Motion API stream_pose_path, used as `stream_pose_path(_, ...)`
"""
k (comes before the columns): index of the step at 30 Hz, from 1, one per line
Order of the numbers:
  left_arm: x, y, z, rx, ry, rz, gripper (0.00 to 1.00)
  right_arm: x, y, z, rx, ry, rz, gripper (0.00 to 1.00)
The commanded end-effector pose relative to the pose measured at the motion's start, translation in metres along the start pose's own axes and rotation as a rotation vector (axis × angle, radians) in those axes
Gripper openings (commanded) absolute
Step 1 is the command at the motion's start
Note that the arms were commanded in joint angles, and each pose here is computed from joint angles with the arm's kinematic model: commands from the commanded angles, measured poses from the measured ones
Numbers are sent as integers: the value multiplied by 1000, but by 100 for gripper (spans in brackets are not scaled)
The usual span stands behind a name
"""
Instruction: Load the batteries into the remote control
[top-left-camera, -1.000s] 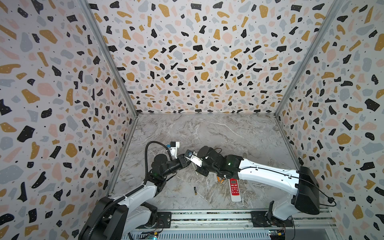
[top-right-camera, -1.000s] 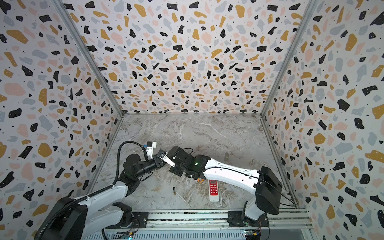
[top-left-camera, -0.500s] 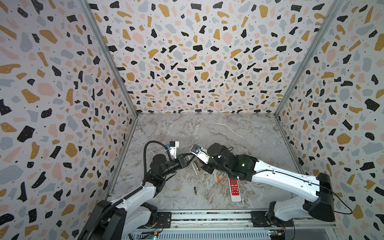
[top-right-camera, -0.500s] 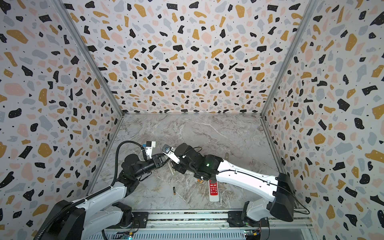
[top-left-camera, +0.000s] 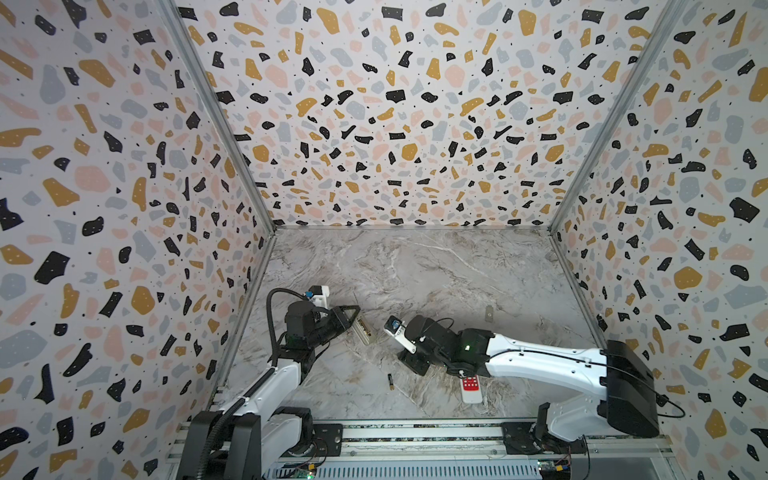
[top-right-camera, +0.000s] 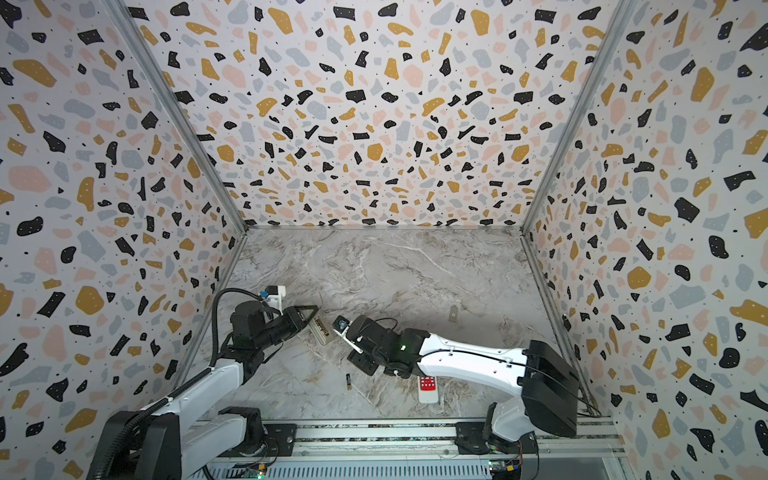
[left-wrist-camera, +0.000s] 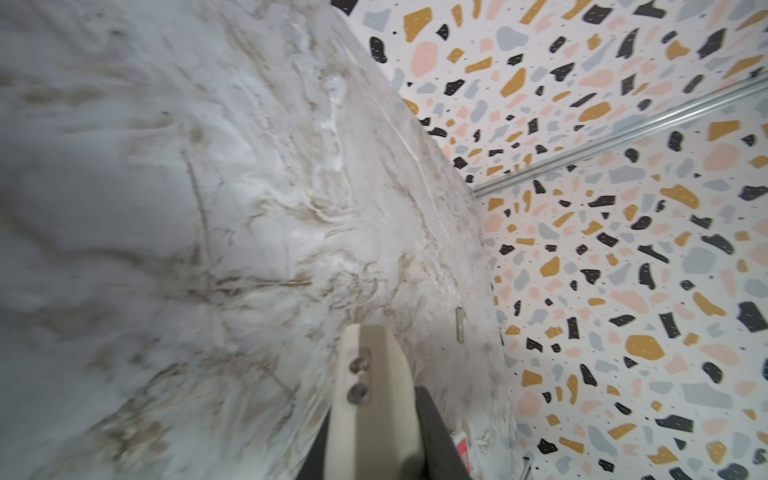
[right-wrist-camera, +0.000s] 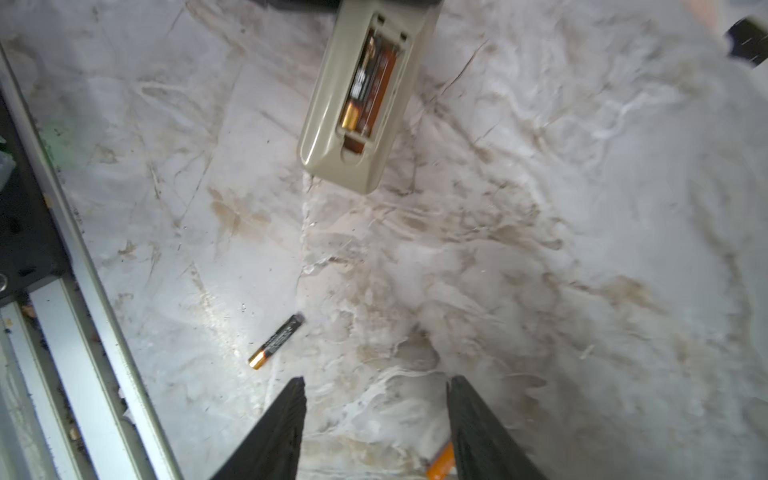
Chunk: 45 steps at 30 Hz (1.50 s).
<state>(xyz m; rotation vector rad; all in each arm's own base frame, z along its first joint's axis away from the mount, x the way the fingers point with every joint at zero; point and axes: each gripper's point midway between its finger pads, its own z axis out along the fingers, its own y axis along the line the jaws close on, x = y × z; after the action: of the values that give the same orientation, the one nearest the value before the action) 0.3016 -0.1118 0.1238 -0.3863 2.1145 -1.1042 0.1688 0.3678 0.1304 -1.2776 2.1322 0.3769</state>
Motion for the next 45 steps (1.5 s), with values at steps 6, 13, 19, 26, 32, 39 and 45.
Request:
stream_pose_path(6, -13, 18, -10, -68, -47, 40, 0, -9, 40, 32, -108, 27, 129, 60)
stream_pose_path(13, -16, 19, -12, -64, -61, 39, 0, 3, 60, 51, -135, 96, 129, 58)
stream_pose_path(19, -16, 20, -13, -62, -64, 35, 0, 18, 66, 63, -134, 165, 108, 52)
stream_pose_path(26, -16, 19, -14, -57, -67, 36, 0, 35, 65, 66, -110, 219, 99, 45)
stream_pose_path(32, -17, 17, -13, -51, -66, 39, 0, 47, 65, 70, -99, 260, 93, 41)
stream_pose_path(39, -18, 17, -13, -52, -69, 41, 0, 56, 65, 76, -97, 290, 78, 35)
stream_pose_path(45, -17, 17, -13, -49, -66, 45, 0, 62, 64, 80, -97, 322, 55, 22)
